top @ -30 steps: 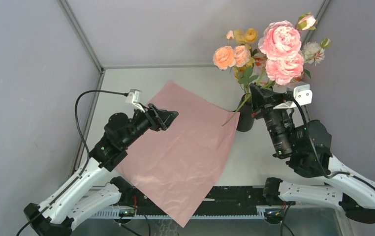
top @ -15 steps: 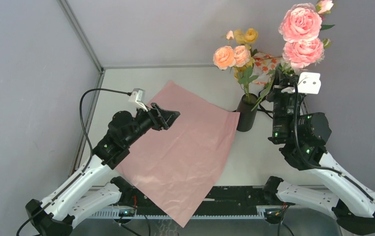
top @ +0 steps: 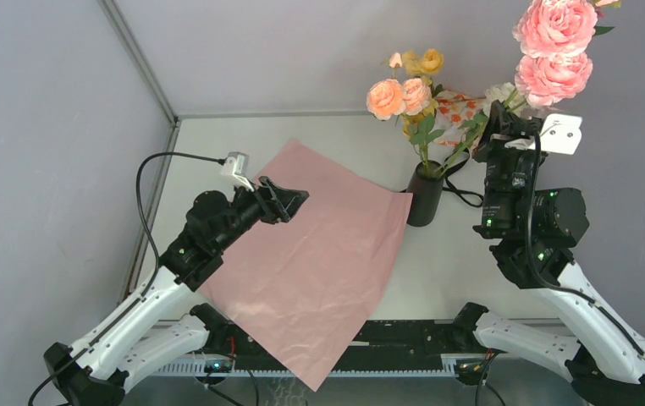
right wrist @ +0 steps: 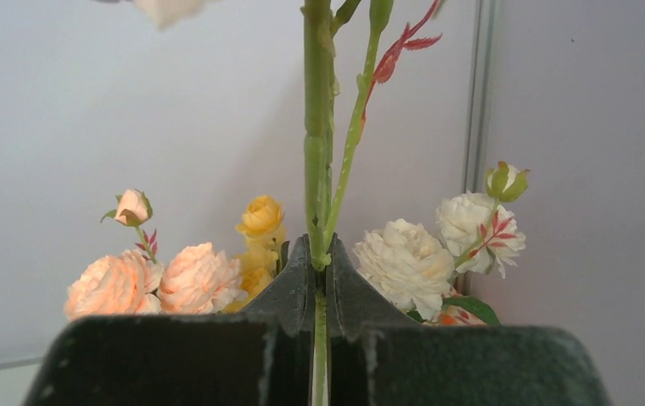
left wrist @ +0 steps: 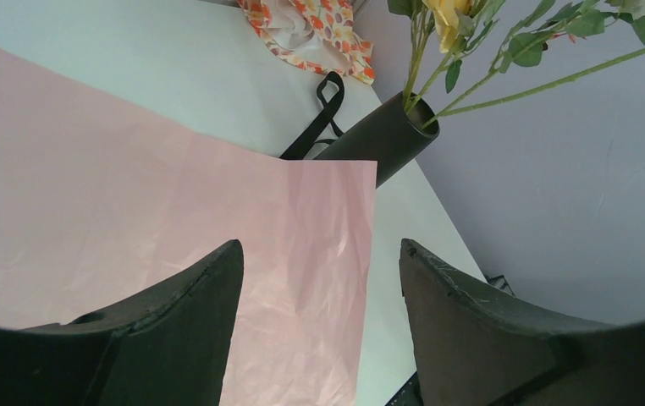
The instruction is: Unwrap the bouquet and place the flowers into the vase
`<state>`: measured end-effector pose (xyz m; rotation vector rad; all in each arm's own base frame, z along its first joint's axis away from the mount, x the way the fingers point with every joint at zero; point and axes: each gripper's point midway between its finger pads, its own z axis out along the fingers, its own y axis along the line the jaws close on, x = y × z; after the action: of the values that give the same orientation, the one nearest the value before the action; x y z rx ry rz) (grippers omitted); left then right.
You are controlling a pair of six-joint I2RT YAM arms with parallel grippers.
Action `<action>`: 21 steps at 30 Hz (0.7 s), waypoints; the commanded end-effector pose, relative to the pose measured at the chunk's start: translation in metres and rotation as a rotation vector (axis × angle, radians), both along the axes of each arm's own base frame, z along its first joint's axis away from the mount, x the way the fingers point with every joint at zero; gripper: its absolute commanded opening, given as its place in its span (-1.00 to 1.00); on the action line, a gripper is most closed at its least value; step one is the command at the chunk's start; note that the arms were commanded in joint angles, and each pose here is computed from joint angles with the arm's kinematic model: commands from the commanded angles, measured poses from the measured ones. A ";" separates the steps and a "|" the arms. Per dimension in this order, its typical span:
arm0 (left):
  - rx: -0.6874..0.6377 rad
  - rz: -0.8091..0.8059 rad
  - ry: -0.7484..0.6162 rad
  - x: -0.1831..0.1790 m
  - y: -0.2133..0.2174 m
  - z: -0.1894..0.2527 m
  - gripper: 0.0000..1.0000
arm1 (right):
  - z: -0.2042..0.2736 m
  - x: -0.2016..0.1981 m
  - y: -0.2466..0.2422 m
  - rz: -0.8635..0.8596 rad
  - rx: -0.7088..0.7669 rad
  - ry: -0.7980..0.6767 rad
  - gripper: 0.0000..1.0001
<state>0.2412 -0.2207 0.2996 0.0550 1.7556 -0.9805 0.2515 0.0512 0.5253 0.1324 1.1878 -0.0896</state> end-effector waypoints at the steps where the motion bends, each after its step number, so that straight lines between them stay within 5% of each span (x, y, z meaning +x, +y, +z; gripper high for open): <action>1: -0.035 0.009 -0.063 0.003 -0.001 0.021 0.45 | 0.014 -0.003 0.004 0.049 0.033 -0.038 -1.00; 21: -0.032 0.010 -0.043 0.004 -0.002 0.014 0.45 | -0.087 0.058 0.033 0.084 0.039 0.173 -1.00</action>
<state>0.2442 -0.2205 0.3004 0.0450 1.7487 -0.9741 0.3073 0.0825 0.4431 0.0687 1.3703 -0.0756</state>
